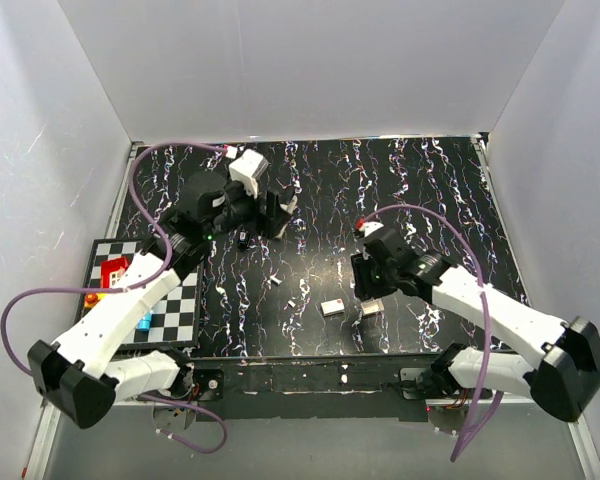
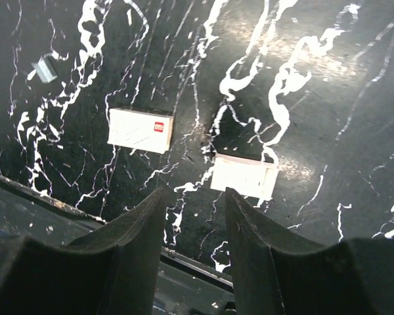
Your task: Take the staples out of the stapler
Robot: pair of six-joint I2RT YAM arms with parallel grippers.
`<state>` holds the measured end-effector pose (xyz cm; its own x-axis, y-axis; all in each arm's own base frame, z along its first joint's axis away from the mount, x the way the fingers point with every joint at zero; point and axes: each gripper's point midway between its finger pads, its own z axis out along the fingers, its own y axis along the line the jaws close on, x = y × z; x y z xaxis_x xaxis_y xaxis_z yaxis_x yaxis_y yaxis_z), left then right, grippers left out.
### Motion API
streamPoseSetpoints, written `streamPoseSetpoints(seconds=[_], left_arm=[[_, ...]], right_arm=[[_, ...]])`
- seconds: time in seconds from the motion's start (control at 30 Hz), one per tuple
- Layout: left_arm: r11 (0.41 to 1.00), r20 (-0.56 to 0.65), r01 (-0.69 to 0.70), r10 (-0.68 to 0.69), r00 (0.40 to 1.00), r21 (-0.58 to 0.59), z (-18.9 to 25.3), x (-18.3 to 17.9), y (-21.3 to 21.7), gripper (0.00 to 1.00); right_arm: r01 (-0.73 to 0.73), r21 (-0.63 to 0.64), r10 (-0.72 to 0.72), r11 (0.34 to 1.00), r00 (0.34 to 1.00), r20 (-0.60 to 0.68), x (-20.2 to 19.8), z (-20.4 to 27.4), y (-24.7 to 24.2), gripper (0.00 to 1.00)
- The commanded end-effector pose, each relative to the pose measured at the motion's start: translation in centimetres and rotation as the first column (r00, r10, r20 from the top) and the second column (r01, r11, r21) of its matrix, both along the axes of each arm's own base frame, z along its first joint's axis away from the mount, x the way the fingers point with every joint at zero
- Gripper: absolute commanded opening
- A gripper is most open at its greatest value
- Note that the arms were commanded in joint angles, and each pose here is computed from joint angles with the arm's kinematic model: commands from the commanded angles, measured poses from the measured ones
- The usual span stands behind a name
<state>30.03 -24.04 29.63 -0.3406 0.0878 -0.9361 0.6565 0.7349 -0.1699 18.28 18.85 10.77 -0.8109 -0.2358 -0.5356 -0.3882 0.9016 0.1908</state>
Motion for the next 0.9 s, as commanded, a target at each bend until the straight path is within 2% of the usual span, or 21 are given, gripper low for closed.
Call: streamPoseSetpoints(seconds=[0.0, 0.2, 0.37, 0.5, 0.67, 0.87], left_arm=[[1.000, -0.008, 0.002, -0.002, 1.000, -0.024, -0.1, -2.6, 1.4, 0.68], [0.999, 0.015, -0.036, 0.036, 0.999, -0.027, -1.4, -4.0, 3.1, 0.69], [0.998, 0.091, -0.053, 0.055, 0.994, -0.028, -1.2, -5.0, 4.6, 0.69], [0.996, 0.152, -0.057, 0.067, 0.986, -0.070, -1.2, -6.1, 5.4, 0.70], [0.992, 0.177, -0.084, 0.099, 0.979, -0.092, -1.0, -6.4, 6.1, 0.73], [0.991, 0.159, -0.106, 0.117, 0.980, -0.078, -1.3, -6.1, 6.4, 0.73]], right_arm=[[-0.149, 0.002, 0.149, 0.989, 0.989, 0.007, 0.2, 1.4, 3.7, 0.50], [-0.308, -0.066, 0.309, 0.949, 0.951, -0.001, 0.3, 0.6, 8.1, 0.53], [-0.481, -0.075, 0.483, 0.873, 0.876, 0.002, -0.5, 0.1, 12.1, 0.57], [-0.569, -0.053, 0.569, 0.821, 0.822, -0.009, -0.8, 0.0, 14.4, 0.61], [-0.620, -0.037, 0.619, 0.784, 0.785, -0.023, -0.8, -0.7, 16.4, 0.65], [-0.620, -0.064, 0.617, 0.782, 0.785, -0.063, -0.2, -2.3, 17.9, 0.65]])
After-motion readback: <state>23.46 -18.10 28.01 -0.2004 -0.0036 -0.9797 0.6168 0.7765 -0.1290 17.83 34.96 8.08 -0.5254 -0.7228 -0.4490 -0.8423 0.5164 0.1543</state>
